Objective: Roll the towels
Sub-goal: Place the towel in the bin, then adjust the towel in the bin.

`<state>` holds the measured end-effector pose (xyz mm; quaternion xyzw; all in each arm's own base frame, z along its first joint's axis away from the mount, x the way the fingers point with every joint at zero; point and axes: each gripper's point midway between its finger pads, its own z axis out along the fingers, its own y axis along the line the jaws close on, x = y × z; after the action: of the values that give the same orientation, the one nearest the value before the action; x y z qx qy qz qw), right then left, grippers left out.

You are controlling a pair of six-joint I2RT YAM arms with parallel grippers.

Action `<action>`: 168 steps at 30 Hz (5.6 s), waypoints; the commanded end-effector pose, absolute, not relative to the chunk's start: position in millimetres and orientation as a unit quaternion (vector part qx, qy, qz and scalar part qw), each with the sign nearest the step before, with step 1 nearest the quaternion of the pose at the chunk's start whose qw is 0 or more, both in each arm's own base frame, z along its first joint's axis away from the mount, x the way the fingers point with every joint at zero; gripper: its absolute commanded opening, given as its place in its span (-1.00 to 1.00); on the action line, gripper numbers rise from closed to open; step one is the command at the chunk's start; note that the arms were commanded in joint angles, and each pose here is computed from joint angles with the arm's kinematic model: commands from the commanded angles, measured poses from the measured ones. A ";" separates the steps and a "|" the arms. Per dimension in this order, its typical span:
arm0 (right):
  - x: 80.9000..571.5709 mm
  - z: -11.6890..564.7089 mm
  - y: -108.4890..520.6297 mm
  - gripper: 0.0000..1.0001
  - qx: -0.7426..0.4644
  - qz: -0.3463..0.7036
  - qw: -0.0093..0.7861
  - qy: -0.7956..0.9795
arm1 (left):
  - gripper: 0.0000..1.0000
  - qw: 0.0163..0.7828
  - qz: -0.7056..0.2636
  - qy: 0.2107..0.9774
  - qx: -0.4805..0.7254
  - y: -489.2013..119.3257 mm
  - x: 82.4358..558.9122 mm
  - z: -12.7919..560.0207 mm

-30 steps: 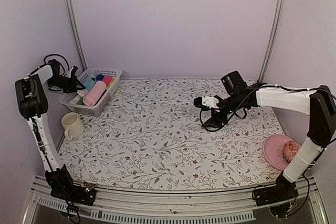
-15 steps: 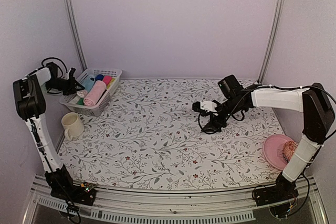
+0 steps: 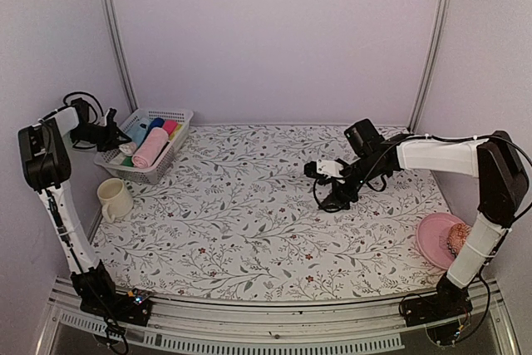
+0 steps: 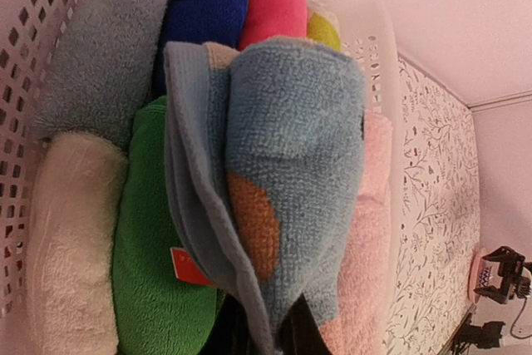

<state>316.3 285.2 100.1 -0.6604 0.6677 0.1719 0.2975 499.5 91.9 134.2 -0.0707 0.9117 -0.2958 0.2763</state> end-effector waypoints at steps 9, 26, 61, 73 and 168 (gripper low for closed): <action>321.6 101.1 285.9 0.56 -0.658 0.170 0.295 0.672 | -1.00 0.247 -0.298 0.916 -0.101 110.9 483.4 109.1; 321.3 101.9 285.7 0.56 -0.659 0.168 0.295 0.671 | -0.98 0.202 -0.285 0.931 -0.105 94.4 479.0 73.7; 318.0 105.4 288.3 0.56 -0.660 0.180 0.295 0.667 | 0.15 0.322 -0.121 0.936 -0.081 109.4 512.2 165.8; 317.5 103.7 288.5 0.56 -0.660 0.183 0.291 0.668 | -0.20 0.382 -0.081 0.920 -0.012 62.8 524.0 224.3; 318.6 113.6 285.8 0.98 -0.659 0.171 0.299 0.669 | -0.10 0.196 -0.055 0.979 -0.028 73.8 500.2 88.7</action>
<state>312.4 282.8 99.2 -0.6617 0.6716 0.1745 0.2838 512.9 66.1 121.1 -0.0185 0.9688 -0.0503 0.2419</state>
